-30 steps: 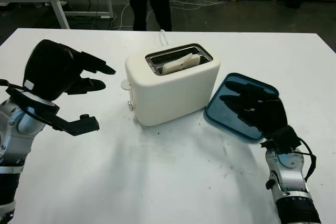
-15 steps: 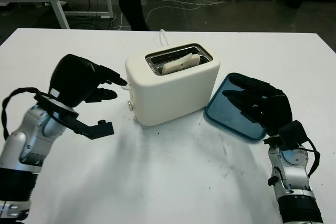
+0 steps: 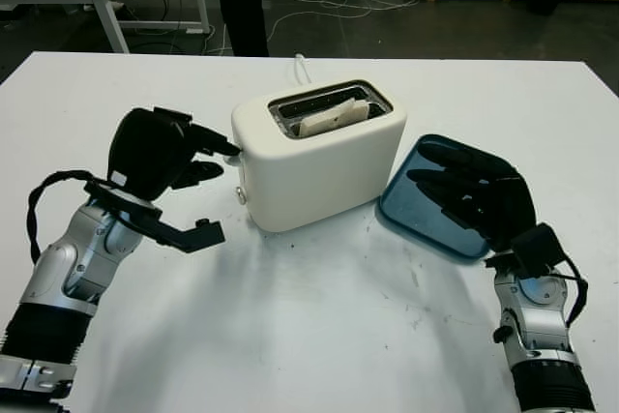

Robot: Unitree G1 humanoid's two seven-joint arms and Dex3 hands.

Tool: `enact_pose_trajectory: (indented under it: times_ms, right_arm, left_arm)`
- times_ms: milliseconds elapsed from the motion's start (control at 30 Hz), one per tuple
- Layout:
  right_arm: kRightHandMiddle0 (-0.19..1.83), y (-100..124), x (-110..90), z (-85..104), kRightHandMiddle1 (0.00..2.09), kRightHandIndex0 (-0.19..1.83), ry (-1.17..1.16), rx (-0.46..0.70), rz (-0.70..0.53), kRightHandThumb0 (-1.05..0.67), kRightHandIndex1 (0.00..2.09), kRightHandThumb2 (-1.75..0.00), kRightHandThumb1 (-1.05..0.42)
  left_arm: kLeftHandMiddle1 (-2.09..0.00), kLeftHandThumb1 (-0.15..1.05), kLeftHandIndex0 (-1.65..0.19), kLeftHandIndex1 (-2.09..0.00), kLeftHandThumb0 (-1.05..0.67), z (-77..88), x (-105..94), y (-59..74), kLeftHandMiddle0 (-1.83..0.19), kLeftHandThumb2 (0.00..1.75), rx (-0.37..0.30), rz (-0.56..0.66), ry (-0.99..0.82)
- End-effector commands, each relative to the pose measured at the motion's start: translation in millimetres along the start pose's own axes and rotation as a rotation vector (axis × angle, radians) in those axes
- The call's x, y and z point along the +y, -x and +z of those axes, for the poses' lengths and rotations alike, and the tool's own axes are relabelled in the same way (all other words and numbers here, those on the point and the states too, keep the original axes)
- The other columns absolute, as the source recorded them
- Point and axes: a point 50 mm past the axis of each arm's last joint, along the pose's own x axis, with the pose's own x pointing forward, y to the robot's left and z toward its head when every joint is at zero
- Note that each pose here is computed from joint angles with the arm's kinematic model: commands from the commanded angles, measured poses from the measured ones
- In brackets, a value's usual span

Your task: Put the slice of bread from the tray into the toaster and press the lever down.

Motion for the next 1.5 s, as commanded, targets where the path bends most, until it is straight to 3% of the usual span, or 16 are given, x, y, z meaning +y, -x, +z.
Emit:
enact_pose_trajectory:
  times_ms: [0, 467, 867, 1033, 1267, 1467]
  right_arm:
    - [0.92, -1.2, -1.7, 1.8, 0.01, 0.93, 0.007, -0.024, -0.003, -0.2, 0.28, -0.06, -0.92]
    - [0.92, -0.3, -3.5, 1.2, 0.0, 0.89, 0.022, -0.029, 0.002, -0.19, 0.31, -0.05, -0.92]
    - [0.91, 0.2, -6.1, 0.8, 0.0, 0.87, 0.02, -0.025, 0.003, -0.18, 0.33, -0.05, -0.92]
    - [0.91, 0.7, -7.2, 2.0, 0.0, 0.87, 0.036, -0.03, 0.005, -0.17, 0.34, -0.04, -0.92]
    - [0.92, 2.2, -6.8, 2.0, 0.0, 0.87, 0.025, -0.021, 0.005, -0.19, 0.37, -0.04, -0.92]
    - [0.91, 3.3, -7.4, 1.5, 0.0, 0.85, 0.019, -0.024, 0.011, -0.15, 0.41, -0.05, -0.92]
  left_arm:
    - [-1.14, 0.65, -1.38, -0.03, -0.21, 0.4, 2.6, -5.5, -1.11, 0.01, -0.01, 0.024, -0.016]
    - [-0.88, 0.71, -1.42, -0.03, -0.19, 2.2, 0.8, -3.2, -1.19, 0.01, -0.004, 0.005, 0.008]
    - [-0.9, 0.72, -1.41, -0.02, -0.17, 3.5, -8.5, -1.5, -1.19, 0.01, 0.006, -0.044, 0.03]
    - [-0.92, 0.71, -1.42, -0.03, -0.19, 2.0, -1.2, -8.4, -1.17, 0.0, -0.034, -0.12, -0.03]
    - [-0.74, 0.71, -1.43, -0.02, -0.29, 1.4, 17.6, -19.3, -1.24, 0.0, -0.074, -0.179, -0.084]
    - [-0.72, 0.71, -1.44, -0.02, -0.31, -0.6, 27.5, -23.7, -1.28, 0.0, -0.088, -0.229, -0.127]
